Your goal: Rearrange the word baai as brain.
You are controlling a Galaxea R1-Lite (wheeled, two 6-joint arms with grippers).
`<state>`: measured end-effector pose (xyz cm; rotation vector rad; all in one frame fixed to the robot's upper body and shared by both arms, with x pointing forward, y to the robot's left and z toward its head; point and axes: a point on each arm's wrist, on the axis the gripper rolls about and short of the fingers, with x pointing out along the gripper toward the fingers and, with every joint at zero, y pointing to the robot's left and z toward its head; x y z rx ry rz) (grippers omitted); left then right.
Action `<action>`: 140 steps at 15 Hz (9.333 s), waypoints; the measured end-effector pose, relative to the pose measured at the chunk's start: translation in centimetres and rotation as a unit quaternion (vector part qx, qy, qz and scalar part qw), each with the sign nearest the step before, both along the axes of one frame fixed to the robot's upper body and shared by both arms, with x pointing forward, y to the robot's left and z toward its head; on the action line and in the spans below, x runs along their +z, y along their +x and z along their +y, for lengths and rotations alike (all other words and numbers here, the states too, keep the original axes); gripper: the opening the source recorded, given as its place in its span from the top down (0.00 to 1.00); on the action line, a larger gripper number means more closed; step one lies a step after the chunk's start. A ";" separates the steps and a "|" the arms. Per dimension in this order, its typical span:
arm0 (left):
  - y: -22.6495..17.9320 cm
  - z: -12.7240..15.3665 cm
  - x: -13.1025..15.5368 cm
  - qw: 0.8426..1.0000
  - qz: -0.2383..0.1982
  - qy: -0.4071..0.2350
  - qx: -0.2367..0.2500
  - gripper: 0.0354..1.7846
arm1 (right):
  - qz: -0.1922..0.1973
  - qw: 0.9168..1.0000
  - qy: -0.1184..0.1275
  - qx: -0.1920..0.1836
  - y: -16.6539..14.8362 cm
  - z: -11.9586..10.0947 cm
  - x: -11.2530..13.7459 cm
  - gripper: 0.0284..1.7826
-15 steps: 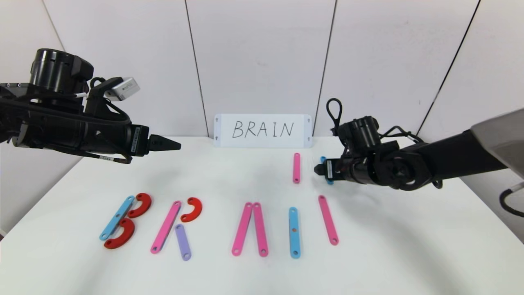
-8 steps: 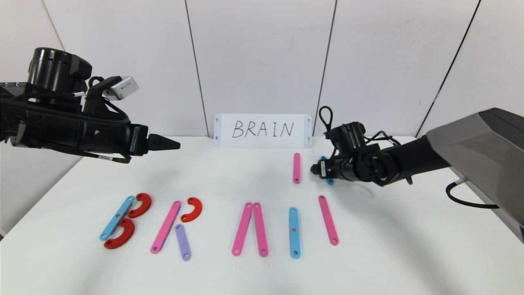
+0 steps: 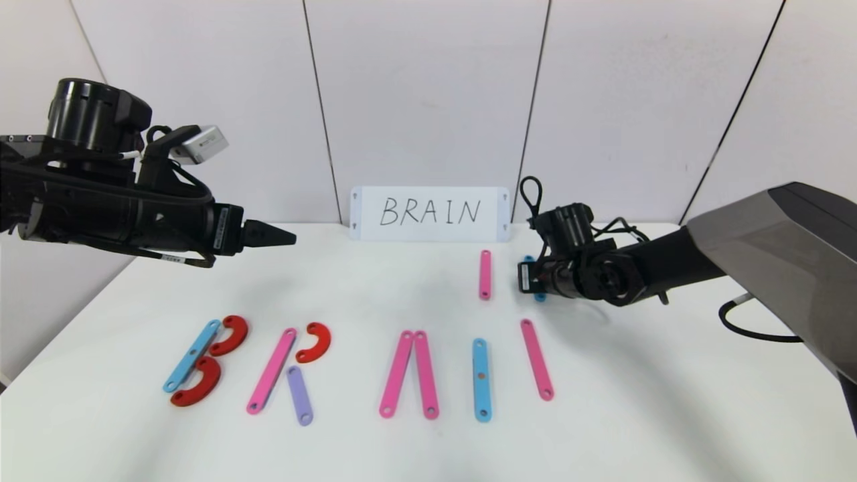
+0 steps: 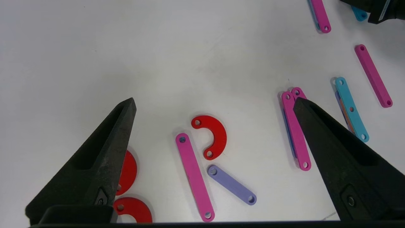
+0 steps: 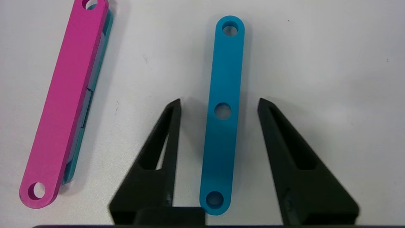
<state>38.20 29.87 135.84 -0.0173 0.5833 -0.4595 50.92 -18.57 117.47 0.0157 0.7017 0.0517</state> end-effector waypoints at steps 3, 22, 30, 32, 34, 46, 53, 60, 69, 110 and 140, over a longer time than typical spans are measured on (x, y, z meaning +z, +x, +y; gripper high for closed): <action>0.0 0.0 0.0 1.000 0.000 0.000 0.000 0.03 | 0.002 1.000 0.000 -0.001 0.0 0.0 -0.1 0.78; -0.1 -0.1 0.0 1.000 0.000 0.000 -0.002 0.03 | 0.072 0.983 0.020 0.165 -11.7 -4.7 3.4 0.85; -0.1 -0.1 0.0 1.000 0.000 0.000 -0.002 0.03 | 0.061 0.983 0.009 0.171 -12.5 -4.6 2.1 0.85; -0.1 -0.1 0.0 1.000 0.000 0.000 -0.002 0.03 | 0.066 0.983 0.007 0.172 -12.6 -4.6 1.8 0.85; -0.1 -0.1 0.0 1.000 0.000 0.000 -0.002 0.03 | 0.071 0.983 0.005 0.170 -12.7 -4.5 1.5 0.85; -0.3 -0.1 0.2 1.000 -0.002 -0.004 -0.008 0.03 | 0.027 0.986 0.011 0.163 -12.0 -4.2 2.7 0.10; -0.3 -0.1 0.2 1.000 -0.002 -0.004 -0.008 0.03 | -0.041 0.992 -0.027 0.113 -6.7 0.1 5.3 0.03; -0.1 -0.1 0.0 1.000 0.001 -0.004 -0.008 0.03 | -0.060 0.992 -0.006 0.114 -1.5 4.8 4.1 0.03; -0.1 -0.1 0.0 1.000 0.001 -0.004 -0.008 0.03 | -0.040 0.993 -0.005 0.111 0.4 6.0 0.5 0.08; -0.5 -0.3 0.3 1.000 -0.004 -0.004 -0.011 0.03 | 0.010 0.999 0.036 -0.026 -14.5 -3.8 3.0 0.84; -0.6 -0.3 0.5 1.000 -0.007 -0.004 -0.011 0.03 | -0.002 0.998 0.038 -0.048 -14.4 -4.6 2.2 0.03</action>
